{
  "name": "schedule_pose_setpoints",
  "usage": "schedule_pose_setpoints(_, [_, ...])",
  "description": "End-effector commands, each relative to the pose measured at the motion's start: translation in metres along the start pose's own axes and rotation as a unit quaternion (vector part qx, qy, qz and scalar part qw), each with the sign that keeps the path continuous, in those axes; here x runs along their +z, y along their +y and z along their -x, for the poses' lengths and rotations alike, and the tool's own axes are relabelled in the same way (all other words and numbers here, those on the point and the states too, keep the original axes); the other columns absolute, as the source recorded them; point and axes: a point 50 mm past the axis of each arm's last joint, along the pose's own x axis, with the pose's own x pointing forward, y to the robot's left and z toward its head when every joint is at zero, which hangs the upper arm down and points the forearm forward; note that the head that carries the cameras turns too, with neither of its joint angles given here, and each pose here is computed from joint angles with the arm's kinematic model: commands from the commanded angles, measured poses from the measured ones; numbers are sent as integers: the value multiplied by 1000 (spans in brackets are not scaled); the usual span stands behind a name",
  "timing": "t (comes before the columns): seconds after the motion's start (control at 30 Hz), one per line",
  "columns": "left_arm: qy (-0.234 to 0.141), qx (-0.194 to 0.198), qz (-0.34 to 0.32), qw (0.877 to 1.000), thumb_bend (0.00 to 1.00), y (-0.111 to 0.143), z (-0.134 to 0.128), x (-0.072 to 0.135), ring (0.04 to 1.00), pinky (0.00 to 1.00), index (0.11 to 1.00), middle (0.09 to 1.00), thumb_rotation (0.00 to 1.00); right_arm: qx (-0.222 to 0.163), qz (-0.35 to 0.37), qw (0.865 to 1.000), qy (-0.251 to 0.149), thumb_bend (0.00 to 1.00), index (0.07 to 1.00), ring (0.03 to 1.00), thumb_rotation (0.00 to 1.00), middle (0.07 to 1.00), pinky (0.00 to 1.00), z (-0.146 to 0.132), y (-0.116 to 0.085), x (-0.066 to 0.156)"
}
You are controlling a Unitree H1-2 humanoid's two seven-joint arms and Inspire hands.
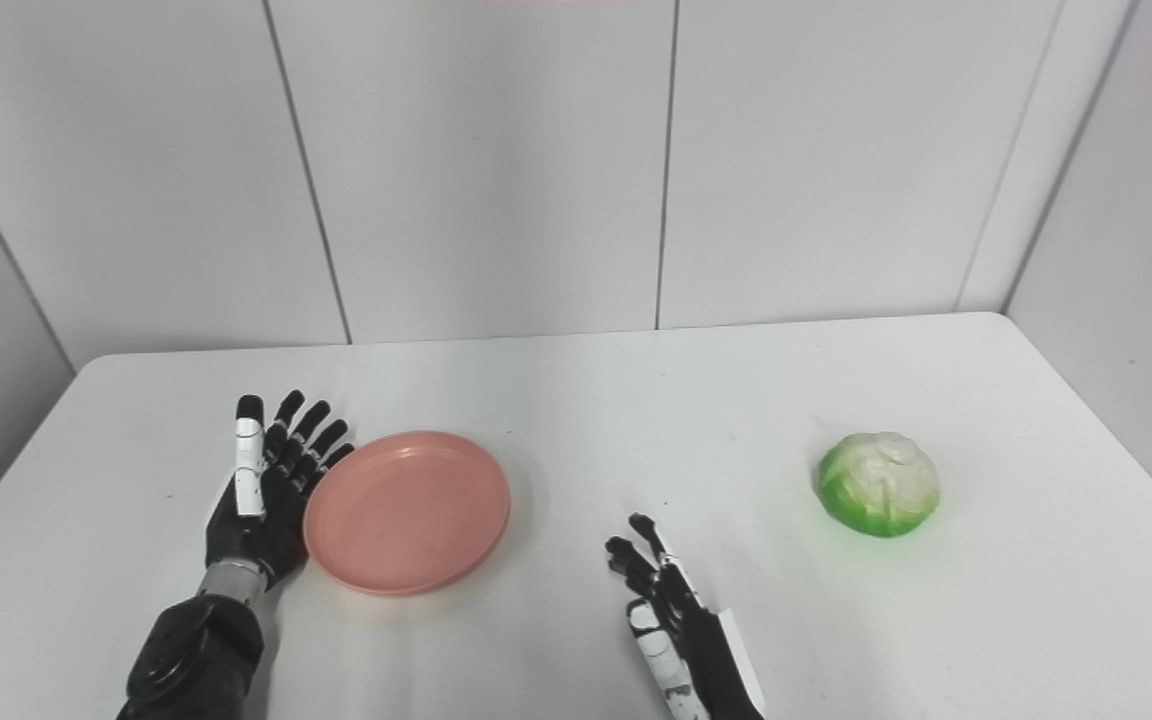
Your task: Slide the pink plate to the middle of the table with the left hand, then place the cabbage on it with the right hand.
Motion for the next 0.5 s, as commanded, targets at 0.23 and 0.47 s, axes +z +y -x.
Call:
schedule_pose_setpoints(0.23, [-11, -6, 0, 1000, 879, -25, -17, 11, 929, 918, 995, 972, 903, -52, -53, 996, -55, 666, 891, 848, 945, 871, 837, -1, 31, 9])
schedule_pose_setpoints(0.47, [-10, -11, 0, 1000, 883, -26, -13, 9, 917, 903, 983, 967, 896, -61, -50, 995, -56, 656, 884, 860, 939, 886, 834, -2, 34, 8])
